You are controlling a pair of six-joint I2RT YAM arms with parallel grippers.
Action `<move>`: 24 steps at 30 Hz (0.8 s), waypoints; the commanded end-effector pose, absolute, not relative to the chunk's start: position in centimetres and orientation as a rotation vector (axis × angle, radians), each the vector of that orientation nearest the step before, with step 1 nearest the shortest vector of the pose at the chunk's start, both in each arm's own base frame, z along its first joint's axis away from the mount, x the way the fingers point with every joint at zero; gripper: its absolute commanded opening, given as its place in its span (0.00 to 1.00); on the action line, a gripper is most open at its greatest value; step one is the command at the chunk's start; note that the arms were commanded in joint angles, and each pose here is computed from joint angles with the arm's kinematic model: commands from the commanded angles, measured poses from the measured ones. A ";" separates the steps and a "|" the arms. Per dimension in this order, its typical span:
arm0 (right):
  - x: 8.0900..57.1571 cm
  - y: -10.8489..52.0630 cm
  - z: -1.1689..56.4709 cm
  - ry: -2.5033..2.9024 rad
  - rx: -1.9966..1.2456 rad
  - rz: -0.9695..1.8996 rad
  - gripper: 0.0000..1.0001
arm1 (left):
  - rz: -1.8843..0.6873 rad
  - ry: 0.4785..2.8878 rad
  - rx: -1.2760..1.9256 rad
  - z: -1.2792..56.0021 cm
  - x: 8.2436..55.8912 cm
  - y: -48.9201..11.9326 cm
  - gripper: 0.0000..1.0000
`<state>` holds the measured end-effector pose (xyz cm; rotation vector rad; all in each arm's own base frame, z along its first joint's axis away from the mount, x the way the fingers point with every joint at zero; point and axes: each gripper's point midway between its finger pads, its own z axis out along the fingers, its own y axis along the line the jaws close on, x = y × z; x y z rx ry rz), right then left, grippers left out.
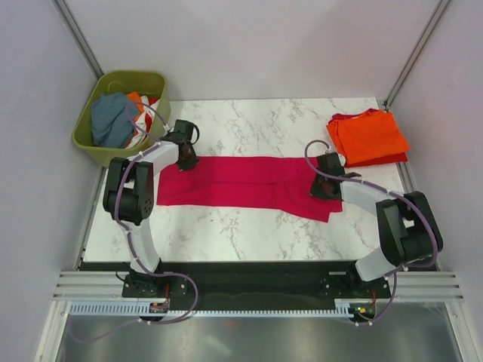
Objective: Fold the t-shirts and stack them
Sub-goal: Fold the tshirt
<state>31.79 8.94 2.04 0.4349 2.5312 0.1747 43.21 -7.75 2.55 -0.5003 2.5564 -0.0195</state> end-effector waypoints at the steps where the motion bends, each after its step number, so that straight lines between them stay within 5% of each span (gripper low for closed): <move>1: 34.3 8.8 2.1 2.506 0.463 0.119 0.00 | 0.016 2.562 -0.545 1.8 43.6 -6.9 0.02; 6: 35.9 9.0 -1.5 2.614 0.464 0.047 0.00 | -0.050 2.610 -0.611 0.4 41.8 -7.7 0.02; 24: 53.4 9.8 -2.9 2.588 0.553 0.117 0.00 | -0.363 2.509 -0.761 1.2 29.6 -13.3 0.02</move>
